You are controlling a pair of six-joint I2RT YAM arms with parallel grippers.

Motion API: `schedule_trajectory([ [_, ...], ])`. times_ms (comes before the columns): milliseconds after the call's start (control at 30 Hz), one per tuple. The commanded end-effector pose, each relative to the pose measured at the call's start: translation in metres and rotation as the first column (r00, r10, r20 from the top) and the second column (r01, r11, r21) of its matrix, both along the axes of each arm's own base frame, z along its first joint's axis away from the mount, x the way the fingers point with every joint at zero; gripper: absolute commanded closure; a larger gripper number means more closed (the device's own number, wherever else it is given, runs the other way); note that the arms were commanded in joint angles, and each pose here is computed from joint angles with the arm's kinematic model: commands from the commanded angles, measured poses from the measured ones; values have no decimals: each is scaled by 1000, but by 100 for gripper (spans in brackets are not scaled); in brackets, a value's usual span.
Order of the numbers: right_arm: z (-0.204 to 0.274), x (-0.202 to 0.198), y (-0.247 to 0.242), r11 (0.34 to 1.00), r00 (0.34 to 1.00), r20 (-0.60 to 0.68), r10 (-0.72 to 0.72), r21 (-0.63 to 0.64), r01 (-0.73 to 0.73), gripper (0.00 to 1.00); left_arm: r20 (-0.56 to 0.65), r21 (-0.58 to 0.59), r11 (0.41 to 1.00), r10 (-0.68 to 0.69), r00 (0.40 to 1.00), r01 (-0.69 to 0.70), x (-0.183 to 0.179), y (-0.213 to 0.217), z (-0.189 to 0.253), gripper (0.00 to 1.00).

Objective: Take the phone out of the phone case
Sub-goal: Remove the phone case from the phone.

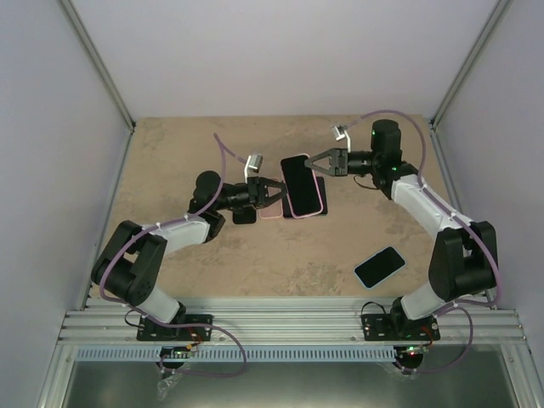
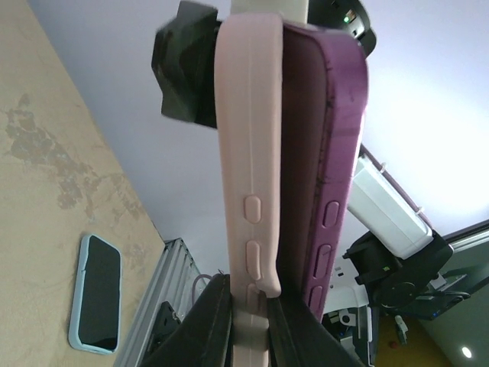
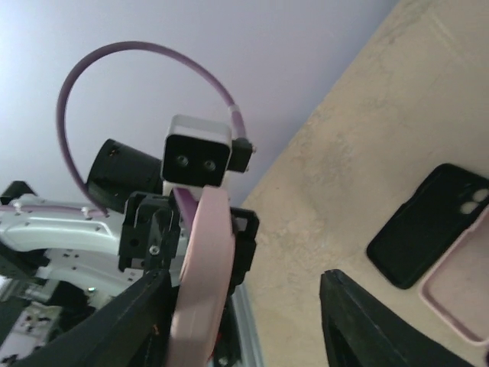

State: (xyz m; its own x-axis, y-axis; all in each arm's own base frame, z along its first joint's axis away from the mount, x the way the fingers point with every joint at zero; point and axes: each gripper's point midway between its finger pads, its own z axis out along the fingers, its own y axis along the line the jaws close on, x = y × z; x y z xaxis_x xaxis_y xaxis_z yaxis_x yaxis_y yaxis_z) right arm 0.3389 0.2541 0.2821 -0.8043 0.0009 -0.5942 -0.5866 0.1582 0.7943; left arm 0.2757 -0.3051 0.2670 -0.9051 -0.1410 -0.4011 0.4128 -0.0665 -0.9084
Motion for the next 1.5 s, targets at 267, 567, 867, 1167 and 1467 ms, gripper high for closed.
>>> schedule_trajectory([
  [267,8,36,-25,941,951,254,-179,-237,241,11,108,-48,999,2,994,3,-3,1,27,100],
  [567,29,56,-42,856,880,410,-239,-339,390,8,49,-5,997,78,996,-78,20,12,7,100],
  [867,46,51,-28,770,822,525,-223,-422,479,7,0,9,994,111,994,-111,35,15,-5,100],
  [1167,34,12,25,699,746,662,-70,-501,511,11,-96,91,977,201,975,-193,61,28,-34,100],
  [1467,-1,-18,62,627,693,714,94,-584,517,16,-112,190,951,268,957,-244,67,37,-48,100],
])
